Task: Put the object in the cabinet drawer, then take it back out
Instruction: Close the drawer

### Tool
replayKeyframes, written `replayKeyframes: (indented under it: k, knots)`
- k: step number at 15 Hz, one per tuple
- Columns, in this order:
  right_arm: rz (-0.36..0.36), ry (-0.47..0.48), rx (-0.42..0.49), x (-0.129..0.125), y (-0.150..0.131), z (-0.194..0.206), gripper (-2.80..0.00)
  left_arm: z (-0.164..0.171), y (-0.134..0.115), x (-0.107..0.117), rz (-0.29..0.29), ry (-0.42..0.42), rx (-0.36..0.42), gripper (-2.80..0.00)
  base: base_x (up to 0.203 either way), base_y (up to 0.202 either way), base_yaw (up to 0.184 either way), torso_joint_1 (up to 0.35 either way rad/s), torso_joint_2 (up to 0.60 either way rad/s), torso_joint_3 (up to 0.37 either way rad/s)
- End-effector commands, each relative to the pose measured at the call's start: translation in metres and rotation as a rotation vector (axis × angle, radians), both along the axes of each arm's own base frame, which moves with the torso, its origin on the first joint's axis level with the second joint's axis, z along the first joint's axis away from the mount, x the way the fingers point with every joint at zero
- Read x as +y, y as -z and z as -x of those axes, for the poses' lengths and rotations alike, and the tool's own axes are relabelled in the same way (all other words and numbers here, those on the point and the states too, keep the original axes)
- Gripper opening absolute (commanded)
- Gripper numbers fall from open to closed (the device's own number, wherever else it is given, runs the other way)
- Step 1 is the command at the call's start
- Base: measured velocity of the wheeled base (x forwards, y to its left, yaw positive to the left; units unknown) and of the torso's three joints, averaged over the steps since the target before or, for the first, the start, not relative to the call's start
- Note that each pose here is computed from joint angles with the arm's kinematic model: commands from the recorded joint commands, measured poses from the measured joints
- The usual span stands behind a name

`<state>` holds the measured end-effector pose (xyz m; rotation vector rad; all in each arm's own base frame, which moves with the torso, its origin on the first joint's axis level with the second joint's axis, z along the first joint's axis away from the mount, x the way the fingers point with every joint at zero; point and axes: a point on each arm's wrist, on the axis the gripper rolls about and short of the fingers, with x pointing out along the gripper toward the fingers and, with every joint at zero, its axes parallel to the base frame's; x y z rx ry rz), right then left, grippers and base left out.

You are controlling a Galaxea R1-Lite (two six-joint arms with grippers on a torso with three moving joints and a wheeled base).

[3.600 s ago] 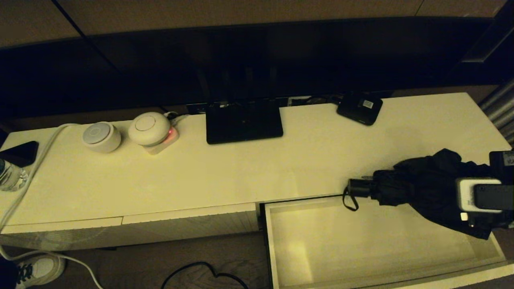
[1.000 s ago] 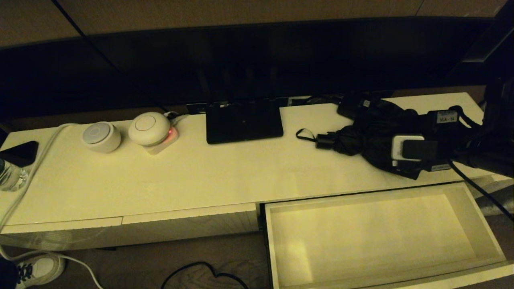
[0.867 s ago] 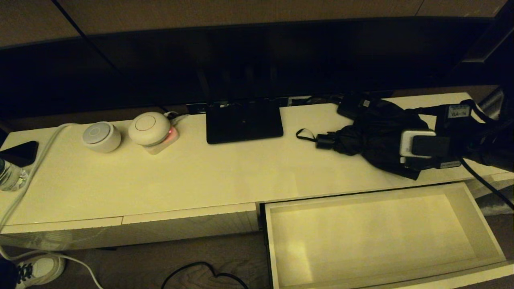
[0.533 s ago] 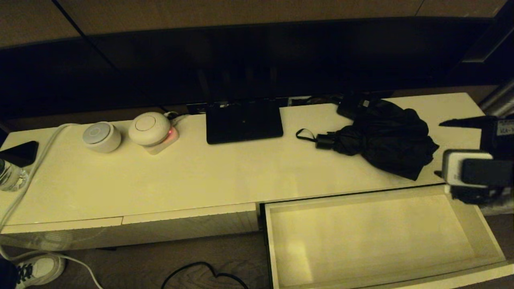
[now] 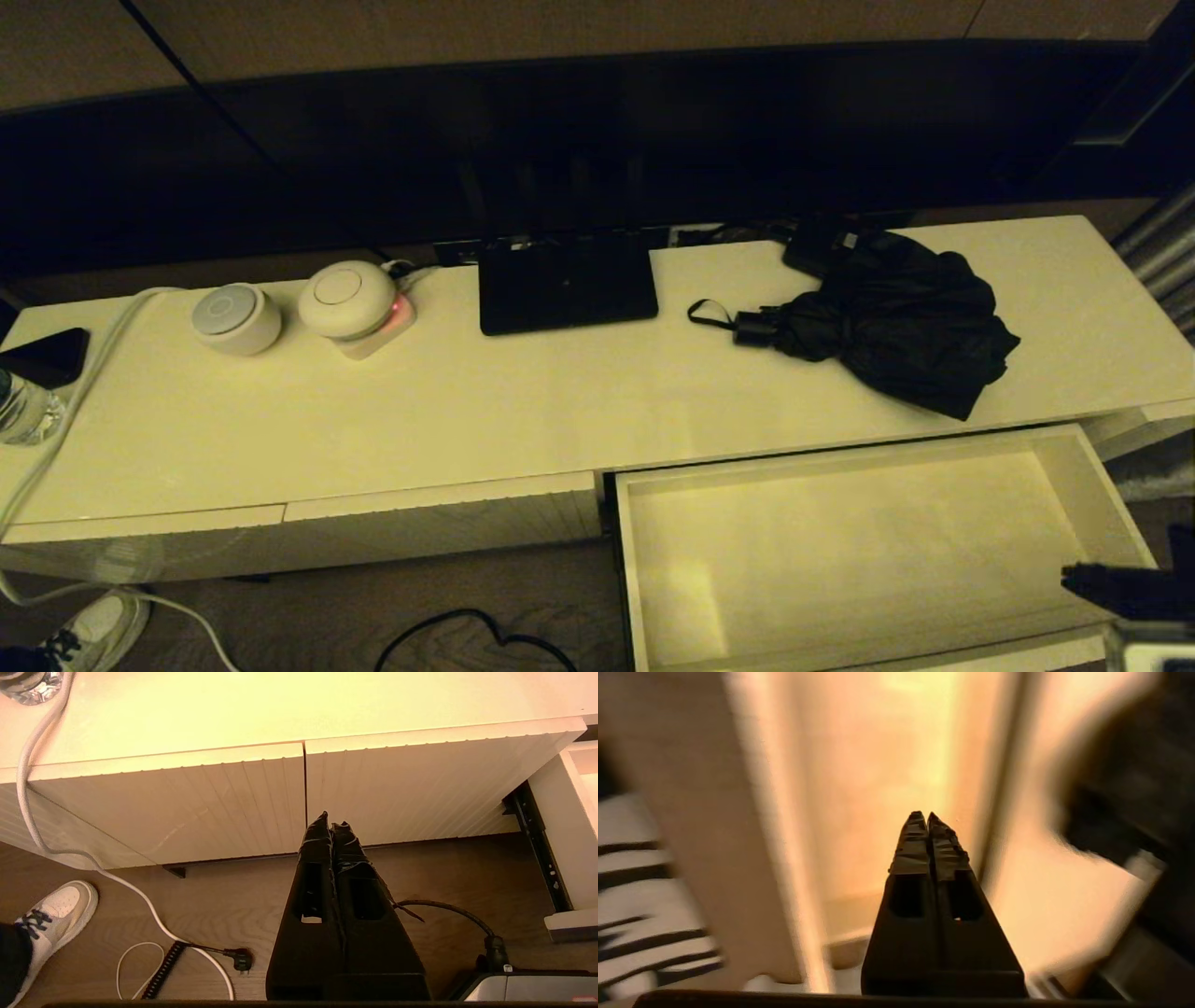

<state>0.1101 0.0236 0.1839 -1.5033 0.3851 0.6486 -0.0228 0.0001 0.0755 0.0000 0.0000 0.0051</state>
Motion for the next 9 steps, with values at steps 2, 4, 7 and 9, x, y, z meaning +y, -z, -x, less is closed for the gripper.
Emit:
replayKeyframes:
  k: [2,4,7,9]
  knots:
    - [0.036,-0.065,0.174,0.005,0.025,0.014,-2.80,0.000,0.001,0.000,0.000,-0.001,0.003,-2.80,0.000,0.000,0.000,0.000,0.00,0.000]
    - [0.056,-0.092,0.243,0.007,0.032,0.015,-2.80,0.000,0.001,0.000,0.000,-0.001,0.003,-2.80,0.000,0.000,0.000,0.000,0.00,0.000]
    - [0.082,-0.115,0.318,0.009,0.042,0.015,-2.80,0.000,0.001,0.000,0.000,-0.001,0.003,-2.80,0.000,0.000,0.000,0.000,0.00,0.000]
    - [0.107,-0.137,0.384,0.013,0.052,0.011,-2.80,0.000,0.001,0.000,0.000,0.000,0.003,-2.80,0.000,0.000,0.000,0.000,0.00,0.000]
